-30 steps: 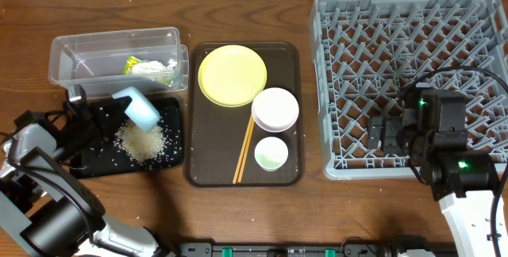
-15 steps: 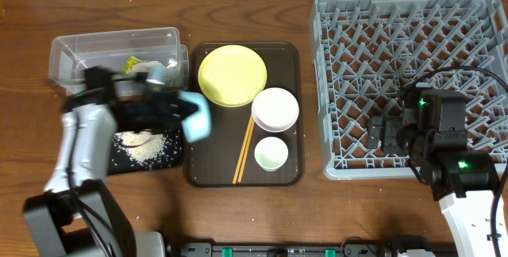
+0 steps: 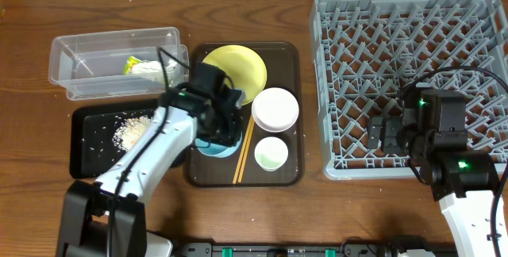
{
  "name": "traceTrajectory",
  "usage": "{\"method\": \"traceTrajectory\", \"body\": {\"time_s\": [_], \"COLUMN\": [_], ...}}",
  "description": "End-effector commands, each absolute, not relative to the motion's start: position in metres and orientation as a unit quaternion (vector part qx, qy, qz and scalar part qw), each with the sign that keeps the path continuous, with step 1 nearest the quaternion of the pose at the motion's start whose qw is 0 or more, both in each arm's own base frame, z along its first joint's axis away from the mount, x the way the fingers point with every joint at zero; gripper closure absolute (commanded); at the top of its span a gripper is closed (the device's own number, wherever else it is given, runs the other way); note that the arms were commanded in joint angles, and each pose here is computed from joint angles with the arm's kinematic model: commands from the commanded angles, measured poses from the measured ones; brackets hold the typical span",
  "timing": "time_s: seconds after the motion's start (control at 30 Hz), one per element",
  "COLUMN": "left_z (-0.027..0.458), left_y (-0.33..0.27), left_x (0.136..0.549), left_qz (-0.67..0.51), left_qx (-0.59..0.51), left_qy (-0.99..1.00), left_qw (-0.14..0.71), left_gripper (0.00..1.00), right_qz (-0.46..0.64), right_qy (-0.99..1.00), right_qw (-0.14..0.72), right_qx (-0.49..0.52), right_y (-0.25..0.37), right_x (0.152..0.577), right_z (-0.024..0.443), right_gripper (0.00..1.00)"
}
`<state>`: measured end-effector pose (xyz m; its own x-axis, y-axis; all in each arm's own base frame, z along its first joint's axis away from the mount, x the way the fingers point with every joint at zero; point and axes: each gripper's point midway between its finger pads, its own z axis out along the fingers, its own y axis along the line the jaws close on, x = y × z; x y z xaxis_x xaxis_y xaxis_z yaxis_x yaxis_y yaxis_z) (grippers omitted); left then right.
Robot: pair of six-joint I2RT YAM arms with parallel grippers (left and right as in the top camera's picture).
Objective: Sort waste into correct bins and load items into the dishwasher rack
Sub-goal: 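Set the empty blue bowl back on the dark tray with the left gripper, then grasp the cream cup with the left gripper and lift it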
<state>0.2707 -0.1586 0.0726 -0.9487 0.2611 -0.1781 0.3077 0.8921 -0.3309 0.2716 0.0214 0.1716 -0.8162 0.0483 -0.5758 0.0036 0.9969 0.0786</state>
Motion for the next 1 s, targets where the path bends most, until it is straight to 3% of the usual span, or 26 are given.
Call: {"method": "traceTrajectory", "body": {"time_s": [0.0, 0.1, 0.4, 0.7, 0.97], "left_z": [0.064, 0.064, 0.104, 0.102, 0.071], "left_y": [-0.149, -0.149, -0.181, -0.205, -0.211], "left_x": [0.276, 0.276, 0.276, 0.254, 0.235], "left_qz": [-0.128, -0.128, -0.227, -0.233, -0.186], "left_qx": [0.134, 0.132, 0.149, 0.192, 0.206], "left_qy": [0.98, 0.98, 0.958, 0.95, 0.96], "left_qw": [0.073, 0.073, 0.094, 0.081, 0.041], "left_gripper": [0.74, 0.58, 0.44, 0.43, 0.44], "right_qz": [0.039, 0.039, 0.039, 0.039, 0.039], "right_qy": [0.949, 0.949, 0.949, 0.949, 0.949], "right_qw": [0.312, 0.312, 0.312, 0.312, 0.312], "right_qx": [0.02, 0.02, 0.02, 0.02, 0.02], "right_y": [0.02, 0.02, 0.02, 0.02, 0.02], "right_x": [0.274, 0.274, 0.274, 0.274, 0.274], "right_z": [0.179, 0.179, 0.179, 0.179, 0.179], "right_gripper": [0.01, 0.01, 0.01, 0.01, 0.01]}}
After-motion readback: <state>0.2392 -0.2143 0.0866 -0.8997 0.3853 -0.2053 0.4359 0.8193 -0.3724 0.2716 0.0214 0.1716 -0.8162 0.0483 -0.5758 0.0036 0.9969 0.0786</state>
